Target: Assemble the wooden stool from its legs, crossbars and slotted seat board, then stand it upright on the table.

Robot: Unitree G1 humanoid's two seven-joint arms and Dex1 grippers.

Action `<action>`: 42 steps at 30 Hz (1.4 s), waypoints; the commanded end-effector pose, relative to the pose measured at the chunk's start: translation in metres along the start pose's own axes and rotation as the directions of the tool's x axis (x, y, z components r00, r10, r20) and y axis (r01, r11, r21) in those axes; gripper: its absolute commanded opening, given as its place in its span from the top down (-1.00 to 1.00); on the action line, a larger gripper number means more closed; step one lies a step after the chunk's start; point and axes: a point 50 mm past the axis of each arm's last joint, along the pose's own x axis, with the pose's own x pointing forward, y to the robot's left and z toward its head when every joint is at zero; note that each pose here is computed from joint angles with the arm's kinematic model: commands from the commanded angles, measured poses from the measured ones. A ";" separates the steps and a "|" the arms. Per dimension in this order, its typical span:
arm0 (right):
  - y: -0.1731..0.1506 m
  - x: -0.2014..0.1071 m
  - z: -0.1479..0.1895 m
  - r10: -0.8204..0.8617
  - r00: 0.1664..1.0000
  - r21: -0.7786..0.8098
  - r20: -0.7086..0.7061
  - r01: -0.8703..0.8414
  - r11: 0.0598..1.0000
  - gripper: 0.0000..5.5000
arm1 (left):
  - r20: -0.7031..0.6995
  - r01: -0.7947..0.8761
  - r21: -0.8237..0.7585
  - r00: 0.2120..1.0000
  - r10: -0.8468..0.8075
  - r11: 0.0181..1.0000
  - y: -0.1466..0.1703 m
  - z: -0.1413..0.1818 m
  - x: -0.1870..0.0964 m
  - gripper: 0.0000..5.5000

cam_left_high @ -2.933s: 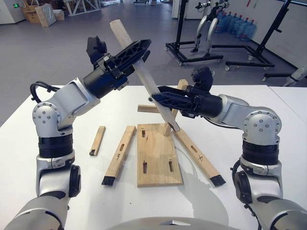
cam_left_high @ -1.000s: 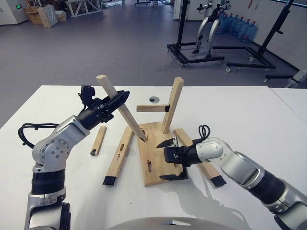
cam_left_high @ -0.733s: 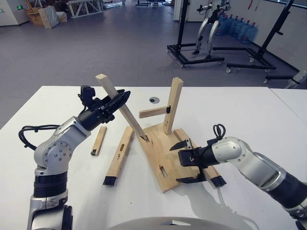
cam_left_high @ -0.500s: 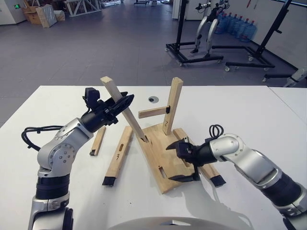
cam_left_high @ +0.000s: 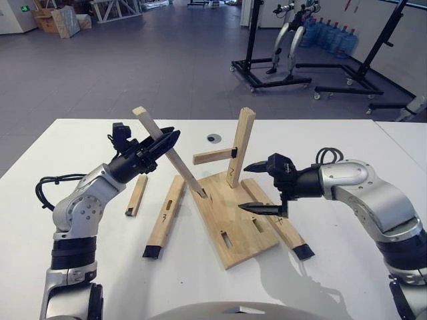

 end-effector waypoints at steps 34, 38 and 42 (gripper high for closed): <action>0.007 0.013 -0.005 0.017 0.999 0.053 0.036 -0.019 0.998 -0.96 | -0.166 0.169 0.069 0.974 -0.155 0.983 0.033 -0.038 0.028 0.26; 0.008 0.014 -0.005 0.015 0.999 0.054 0.035 -0.017 0.998 -0.96 | -0.186 0.150 0.081 0.973 -0.133 0.985 0.034 -0.047 0.027 0.26; 0.008 0.014 -0.005 0.016 0.999 0.053 0.034 -0.018 0.998 -0.96 | -0.191 0.145 0.093 0.974 -0.125 0.985 0.035 -0.048 0.028 0.26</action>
